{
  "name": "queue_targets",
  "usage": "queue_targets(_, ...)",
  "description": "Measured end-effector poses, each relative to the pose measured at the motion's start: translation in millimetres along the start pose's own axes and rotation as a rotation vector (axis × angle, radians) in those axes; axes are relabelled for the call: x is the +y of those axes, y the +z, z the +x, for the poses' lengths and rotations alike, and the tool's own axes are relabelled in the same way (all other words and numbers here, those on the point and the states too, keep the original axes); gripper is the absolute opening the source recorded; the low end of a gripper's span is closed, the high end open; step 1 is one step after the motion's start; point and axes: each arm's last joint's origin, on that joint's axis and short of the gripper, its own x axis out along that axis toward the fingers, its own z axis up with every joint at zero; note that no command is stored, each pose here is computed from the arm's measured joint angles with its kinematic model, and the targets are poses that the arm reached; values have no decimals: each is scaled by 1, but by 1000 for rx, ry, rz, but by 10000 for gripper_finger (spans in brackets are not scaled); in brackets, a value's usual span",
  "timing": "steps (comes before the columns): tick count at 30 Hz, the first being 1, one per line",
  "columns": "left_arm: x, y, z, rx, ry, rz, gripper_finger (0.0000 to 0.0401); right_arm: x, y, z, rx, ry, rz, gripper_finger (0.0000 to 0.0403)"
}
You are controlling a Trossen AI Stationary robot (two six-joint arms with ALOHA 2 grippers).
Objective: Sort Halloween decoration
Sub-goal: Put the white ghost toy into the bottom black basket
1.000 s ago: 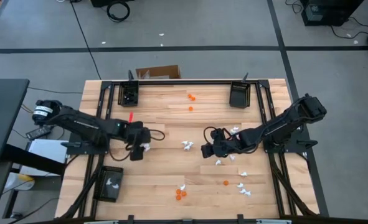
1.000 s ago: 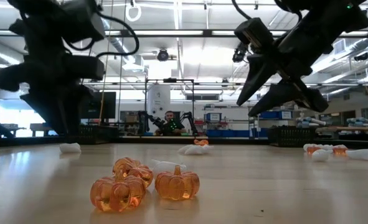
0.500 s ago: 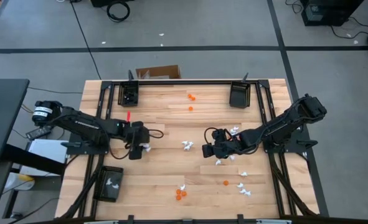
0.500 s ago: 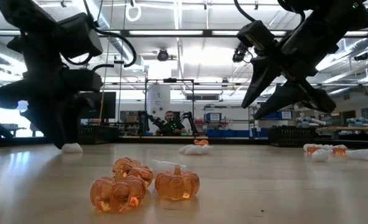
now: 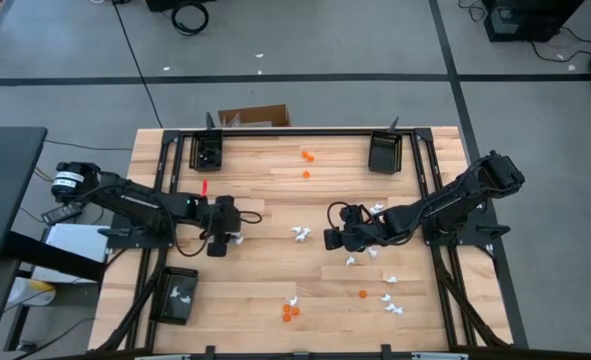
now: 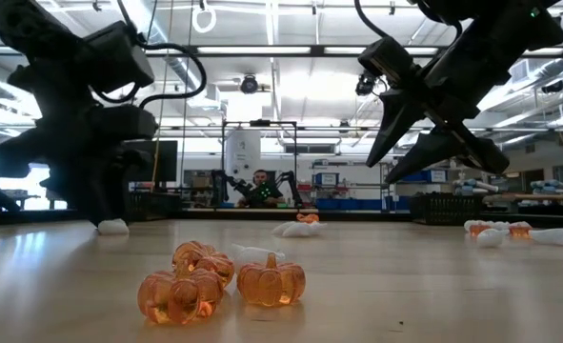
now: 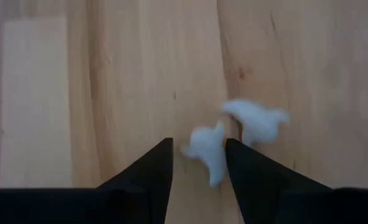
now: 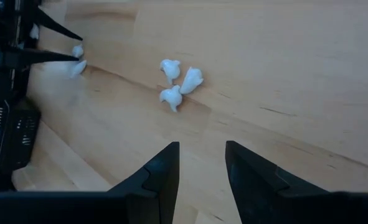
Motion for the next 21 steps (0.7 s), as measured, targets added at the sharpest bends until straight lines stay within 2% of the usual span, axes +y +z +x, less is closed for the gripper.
queue_targets(6, 0, -2, -1, 22, -1, -2, 148, 0, 0, 0, -2, 0, 1, 137)
queue_targets(16, 0, 5, 0, -50, -12, -7, 141, 0, 1, 0, -10, 0, 2, 137)
queue_targets(21, -1, 0, 0, 1, -18, 9, 141, 0, 1, 0, -10, 0, 2, 137)
